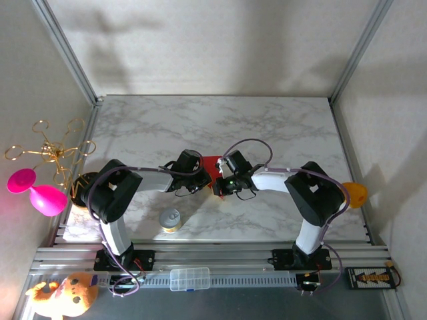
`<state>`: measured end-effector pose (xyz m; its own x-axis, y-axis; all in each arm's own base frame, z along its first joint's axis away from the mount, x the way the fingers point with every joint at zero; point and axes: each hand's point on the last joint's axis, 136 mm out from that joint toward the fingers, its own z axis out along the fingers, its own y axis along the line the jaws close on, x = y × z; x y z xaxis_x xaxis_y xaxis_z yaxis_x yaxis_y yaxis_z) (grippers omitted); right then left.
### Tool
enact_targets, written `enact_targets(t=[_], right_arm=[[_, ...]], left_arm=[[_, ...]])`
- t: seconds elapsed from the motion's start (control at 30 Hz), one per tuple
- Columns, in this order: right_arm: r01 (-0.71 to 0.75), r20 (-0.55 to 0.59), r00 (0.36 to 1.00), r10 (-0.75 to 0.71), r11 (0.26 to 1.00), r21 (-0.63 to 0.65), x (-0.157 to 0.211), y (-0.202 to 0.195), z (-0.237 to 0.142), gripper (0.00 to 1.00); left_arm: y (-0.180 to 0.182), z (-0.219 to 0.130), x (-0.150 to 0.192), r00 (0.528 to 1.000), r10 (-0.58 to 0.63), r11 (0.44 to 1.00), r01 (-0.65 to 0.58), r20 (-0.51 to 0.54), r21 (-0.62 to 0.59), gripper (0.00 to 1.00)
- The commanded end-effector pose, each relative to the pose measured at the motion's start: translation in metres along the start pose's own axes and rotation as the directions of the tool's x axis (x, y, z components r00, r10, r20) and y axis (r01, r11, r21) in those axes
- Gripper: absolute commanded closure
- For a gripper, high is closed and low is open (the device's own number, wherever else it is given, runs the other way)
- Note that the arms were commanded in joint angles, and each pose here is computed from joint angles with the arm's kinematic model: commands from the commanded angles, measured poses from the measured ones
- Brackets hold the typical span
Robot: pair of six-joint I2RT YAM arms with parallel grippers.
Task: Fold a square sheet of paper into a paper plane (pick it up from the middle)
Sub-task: Third fold the triangle at the center of the table.
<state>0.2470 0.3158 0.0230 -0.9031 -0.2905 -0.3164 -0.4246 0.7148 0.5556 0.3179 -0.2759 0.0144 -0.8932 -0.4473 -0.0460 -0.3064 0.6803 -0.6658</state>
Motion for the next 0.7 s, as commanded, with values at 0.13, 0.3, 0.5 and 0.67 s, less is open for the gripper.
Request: enact_targets(t=[0.13,0.3,0.5,0.67], right_arm=[[-0.030,-0.045,0.999,0.030,0.999,0.017,0.012,-0.006,0.008,0.93],[-0.021,-0.028,0.999,0.020,1.000,-0.006,0.008,0.000,0.006,0.93],[0.015,0.053,0.998,-0.013,0.999,-0.032,-0.011,0.015,-0.016,0.92],[-0.015,0.018,1.000,0.015,1.000,0.002,-0.001,0.000,-0.006,0.92]], left_arm=[[0.040,0.000,0.005,0.999,-0.039,0.989,0.039,0.009,-0.142,0.92],[0.040,-0.001,0.005,0.999,-0.037,0.989,0.038,0.008,-0.143,0.92],[0.040,-0.002,0.004,0.999,-0.035,0.989,0.036,0.011,-0.141,0.92],[0.039,-0.001,0.004,0.999,-0.034,0.990,0.035,0.009,-0.137,0.92]])
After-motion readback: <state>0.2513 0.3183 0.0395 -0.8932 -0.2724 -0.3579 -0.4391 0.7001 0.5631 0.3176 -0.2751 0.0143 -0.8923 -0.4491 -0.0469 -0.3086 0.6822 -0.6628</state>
